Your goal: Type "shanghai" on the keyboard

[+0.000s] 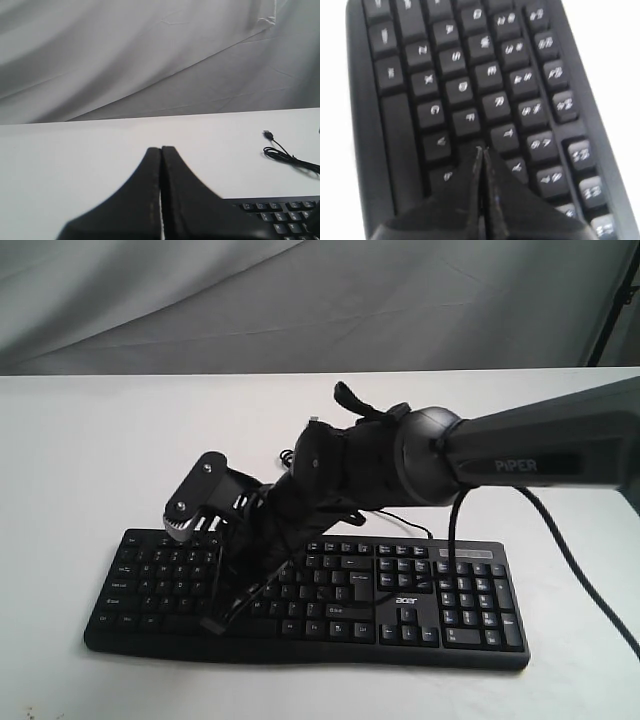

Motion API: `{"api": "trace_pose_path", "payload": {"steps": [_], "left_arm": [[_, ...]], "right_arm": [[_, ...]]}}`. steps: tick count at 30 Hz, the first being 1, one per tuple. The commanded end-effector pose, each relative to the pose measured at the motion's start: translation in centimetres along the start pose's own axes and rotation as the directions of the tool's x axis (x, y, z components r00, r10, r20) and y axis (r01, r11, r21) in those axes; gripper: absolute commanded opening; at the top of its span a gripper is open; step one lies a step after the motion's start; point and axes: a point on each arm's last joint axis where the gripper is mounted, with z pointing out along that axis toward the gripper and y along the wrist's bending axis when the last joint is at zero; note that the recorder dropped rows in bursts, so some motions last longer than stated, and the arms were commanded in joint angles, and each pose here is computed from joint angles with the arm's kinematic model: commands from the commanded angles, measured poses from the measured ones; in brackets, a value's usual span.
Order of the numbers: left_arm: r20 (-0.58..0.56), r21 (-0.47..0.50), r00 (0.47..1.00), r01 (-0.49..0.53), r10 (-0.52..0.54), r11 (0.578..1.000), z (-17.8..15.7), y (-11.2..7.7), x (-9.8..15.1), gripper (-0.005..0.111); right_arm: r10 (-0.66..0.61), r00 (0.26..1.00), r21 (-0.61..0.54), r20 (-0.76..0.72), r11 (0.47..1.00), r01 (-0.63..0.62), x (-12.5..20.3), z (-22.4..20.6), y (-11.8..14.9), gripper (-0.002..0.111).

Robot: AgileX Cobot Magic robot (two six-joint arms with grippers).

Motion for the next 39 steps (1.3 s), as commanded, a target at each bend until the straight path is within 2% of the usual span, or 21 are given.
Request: {"api": "trace_pose_path", "payload": {"steps": [1, 9, 14, 39], "left_arm": [[0.007, 0.007, 1.000, 0.002, -0.002, 1.000, 0.0, 0.0, 0.0, 0.000], [0.007, 0.007, 1.000, 0.002, -0.002, 1.000, 0.0, 0.0, 0.0, 0.000], [0.007, 0.007, 1.000, 0.002, -0.002, 1.000, 0.0, 0.0, 0.0, 0.000], [0.007, 0.007, 1.000, 0.002, -0.002, 1.000, 0.0, 0.0, 0.0, 0.000]], "right_arm": [[-0.036, 0.998, 0.010, 0.060, 0.999, 0.035, -2.4, -0.7, 0.0, 0.000], [-0.088, 0.992, -0.064, 0.093, 0.993, 0.094, -6.5, 2.4, 0.7, 0.000], [-0.104, 0.990, -0.099, 0.092, 0.989, 0.113, -7.4, 4.0, 0.7, 0.000], [-0.101, 0.993, -0.126, 0.058, 0.986, 0.107, -6.7, 5.4, 0.8, 0.000]]}}
